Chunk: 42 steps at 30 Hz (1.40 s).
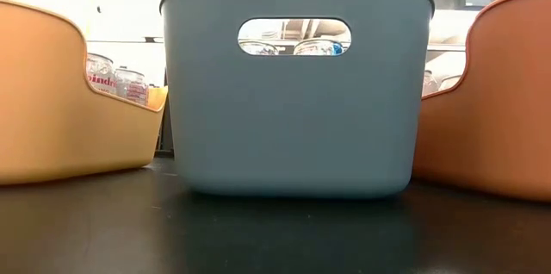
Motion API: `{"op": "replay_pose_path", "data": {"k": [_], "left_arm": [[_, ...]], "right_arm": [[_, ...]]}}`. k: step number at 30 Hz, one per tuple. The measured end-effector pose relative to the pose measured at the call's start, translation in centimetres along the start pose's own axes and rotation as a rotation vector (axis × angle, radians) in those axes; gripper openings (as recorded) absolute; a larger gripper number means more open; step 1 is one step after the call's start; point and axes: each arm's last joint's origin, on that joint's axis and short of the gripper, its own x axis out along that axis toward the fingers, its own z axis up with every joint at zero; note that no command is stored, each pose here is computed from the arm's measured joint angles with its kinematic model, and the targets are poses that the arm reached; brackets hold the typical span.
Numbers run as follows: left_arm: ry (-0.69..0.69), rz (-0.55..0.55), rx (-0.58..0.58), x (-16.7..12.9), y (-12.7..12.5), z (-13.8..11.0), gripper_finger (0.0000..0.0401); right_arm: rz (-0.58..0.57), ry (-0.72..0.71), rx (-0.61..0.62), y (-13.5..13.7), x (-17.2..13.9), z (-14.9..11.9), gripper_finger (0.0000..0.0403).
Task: Sort soda cans
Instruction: Put the blue-white soda can into the orange bin
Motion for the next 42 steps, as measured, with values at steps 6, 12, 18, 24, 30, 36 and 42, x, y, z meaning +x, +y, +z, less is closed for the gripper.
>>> {"op": "replay_pose_path", "data": {"k": [6,12,18,24,30,36,42], "left_arm": [[-0.023,-0.024,0.055,3.8,2.5,3.8,0.0294],[-0.001,-0.074,0.135,7.6,2.6,6.3,0.0294],[-0.024,-0.131,0.201,10.7,1.9,9.4,0.0294],[0.014,-0.122,0.222,13.6,2.1,10.5,0.0294],[0.044,-0.098,0.185,15.3,2.9,10.3,0.0294],[-0.02,-0.121,0.185,14.9,2.6,10.9,0.0294],[-0.017,-0.109,0.173,15.1,2.7,10.8,0.0294]], "right_arm": [[-0.093,-0.052,-0.007,1.2,-3.1,0.5,0.0004],[-0.145,-0.062,-0.013,1.5,-3.9,0.5,0.0004],[-0.169,-0.053,-0.013,1.2,-3.5,0.5,0.0004],[-0.164,-0.055,-0.015,1.3,-3.6,0.5,0.0004],[-0.153,-0.056,-0.026,1.4,-3.8,0.4,0.0004],[-0.166,-0.051,0.008,1.2,-3.5,0.3,0.0004],[-0.227,-0.011,0.028,1.0,-1.3,0.0,0.0009]]}}
